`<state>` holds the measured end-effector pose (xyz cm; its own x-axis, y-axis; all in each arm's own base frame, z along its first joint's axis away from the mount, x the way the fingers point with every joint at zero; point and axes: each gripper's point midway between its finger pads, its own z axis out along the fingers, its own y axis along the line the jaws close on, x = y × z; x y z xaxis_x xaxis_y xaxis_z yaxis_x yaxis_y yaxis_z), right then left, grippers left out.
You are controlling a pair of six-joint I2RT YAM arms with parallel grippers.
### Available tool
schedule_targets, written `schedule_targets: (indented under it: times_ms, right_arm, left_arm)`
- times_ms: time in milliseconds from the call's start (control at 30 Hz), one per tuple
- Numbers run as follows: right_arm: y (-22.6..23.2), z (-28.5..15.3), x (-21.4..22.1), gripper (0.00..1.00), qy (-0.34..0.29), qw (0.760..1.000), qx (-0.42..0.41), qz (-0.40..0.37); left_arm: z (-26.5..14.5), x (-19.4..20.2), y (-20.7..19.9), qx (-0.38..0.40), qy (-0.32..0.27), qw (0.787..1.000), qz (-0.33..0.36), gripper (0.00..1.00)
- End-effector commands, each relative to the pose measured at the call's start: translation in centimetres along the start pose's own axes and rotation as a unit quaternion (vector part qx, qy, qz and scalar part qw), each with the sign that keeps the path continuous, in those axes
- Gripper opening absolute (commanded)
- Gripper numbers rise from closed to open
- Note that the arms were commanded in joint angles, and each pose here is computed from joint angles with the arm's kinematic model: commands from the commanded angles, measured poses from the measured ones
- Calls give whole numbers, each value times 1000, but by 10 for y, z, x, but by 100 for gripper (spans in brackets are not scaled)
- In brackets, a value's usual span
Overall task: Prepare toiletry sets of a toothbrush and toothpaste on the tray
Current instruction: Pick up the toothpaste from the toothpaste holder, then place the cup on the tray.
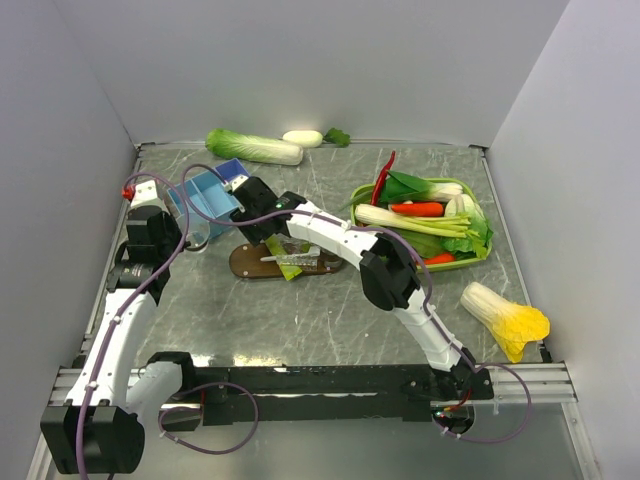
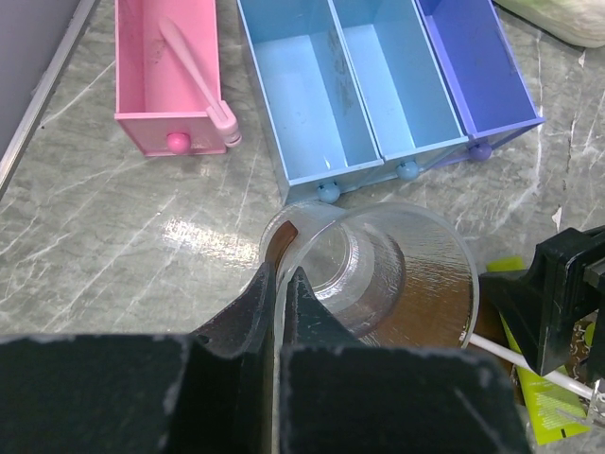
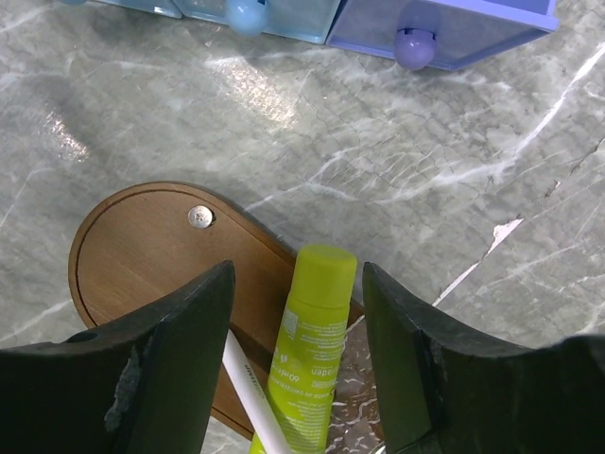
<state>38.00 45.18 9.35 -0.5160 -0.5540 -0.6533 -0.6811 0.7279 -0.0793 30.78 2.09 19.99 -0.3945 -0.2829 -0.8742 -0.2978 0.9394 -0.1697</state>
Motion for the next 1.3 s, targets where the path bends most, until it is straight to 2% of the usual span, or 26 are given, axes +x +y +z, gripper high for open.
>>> schedule_targets:
  times_ms: [0, 267, 767, 900, 1033, 1267]
  right_arm:
    - [0, 11, 12, 63, 18, 1000, -3, 5]
    - [4, 10, 5, 60, 18, 1000, -12, -15]
    - [1, 17, 21, 59, 47, 999, 15, -13]
    - [3, 20, 27, 49, 56, 998, 11, -11]
    - [10, 20, 32, 44, 62, 998, 2, -5]
    - [30, 14, 23, 41, 39, 999, -22, -10]
  left_arm:
    - [-4, -40, -16, 33, -69, 997, -23, 1]
    - [-6, -42, -19, 42, -73, 996, -24, 1]
    - [-9, -43, -23, 54, -76, 995, -26, 1]
    - [-11, -44, -23, 56, -78, 995, -26, 1]
    - [-11, -45, -23, 57, -79, 995, -26, 1]
    - [-11, -45, -23, 55, -79, 995, -26, 1]
